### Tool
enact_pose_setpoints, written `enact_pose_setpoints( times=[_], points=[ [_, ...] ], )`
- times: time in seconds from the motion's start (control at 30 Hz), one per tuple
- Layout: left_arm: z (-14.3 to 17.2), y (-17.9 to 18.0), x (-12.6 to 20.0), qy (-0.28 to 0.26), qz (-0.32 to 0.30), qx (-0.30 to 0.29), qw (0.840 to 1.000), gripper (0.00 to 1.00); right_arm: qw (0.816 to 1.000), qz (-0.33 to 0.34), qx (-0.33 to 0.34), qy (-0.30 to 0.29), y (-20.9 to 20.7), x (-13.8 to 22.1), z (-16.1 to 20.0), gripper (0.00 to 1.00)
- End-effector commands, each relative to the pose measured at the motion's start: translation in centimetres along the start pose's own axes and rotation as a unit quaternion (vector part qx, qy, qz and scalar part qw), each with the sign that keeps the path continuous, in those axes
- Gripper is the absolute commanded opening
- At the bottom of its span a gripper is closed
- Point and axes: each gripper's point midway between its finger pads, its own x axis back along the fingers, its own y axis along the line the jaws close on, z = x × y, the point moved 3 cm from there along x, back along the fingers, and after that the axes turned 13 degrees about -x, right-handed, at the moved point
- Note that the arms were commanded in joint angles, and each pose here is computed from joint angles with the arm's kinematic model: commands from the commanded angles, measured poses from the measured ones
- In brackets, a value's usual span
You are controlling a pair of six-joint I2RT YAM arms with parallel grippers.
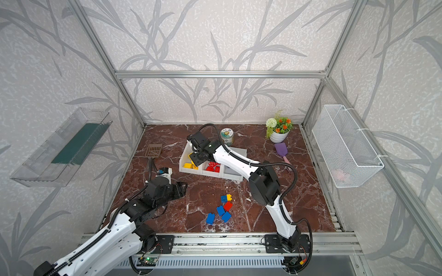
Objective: Sort the legos into containers by color
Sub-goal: Place the lego in the container, then pick up the lego from the middle-left of the table.
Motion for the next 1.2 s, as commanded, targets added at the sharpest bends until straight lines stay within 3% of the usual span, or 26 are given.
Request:
enact_pose_setpoints(
  times=[0.0, 0.33, 0.63, 0.87, 1.17],
  points=[
    [-0.4, -0.9, -0.6, 0.005, 0.022, -0.022, 1.0, 0.66, 0.998, 0.013, -0.045, -0.043, -2.2, 4.4, -0.4, 0.58],
    [-0.4, -5.2, -2.8, 0.042, 0.089, -0.09, 0.991, 0.66, 0.975, 0.136, -0.164, -0.056, -12.3, 11.5, 10.9, 0.59],
    [1.4, -11.7, -4.8, 0.115, 0.157, -0.181, 0.964, 0.66, 0.944, 0.18, -0.267, -0.076, -16.2, 15.5, 20.0, 0.59],
    [4.3, -14.8, -6.0, 0.185, 0.198, -0.207, 0.94, 0.66, 0.929, 0.198, -0.301, -0.085, -17.5, 17.0, 23.2, 0.6],
    [6.6, -16.6, -8.1, 0.257, 0.187, -0.239, 0.918, 0.66, 0.93, 0.185, -0.308, -0.081, -17.4, 16.4, 23.9, 0.6]
  ],
)
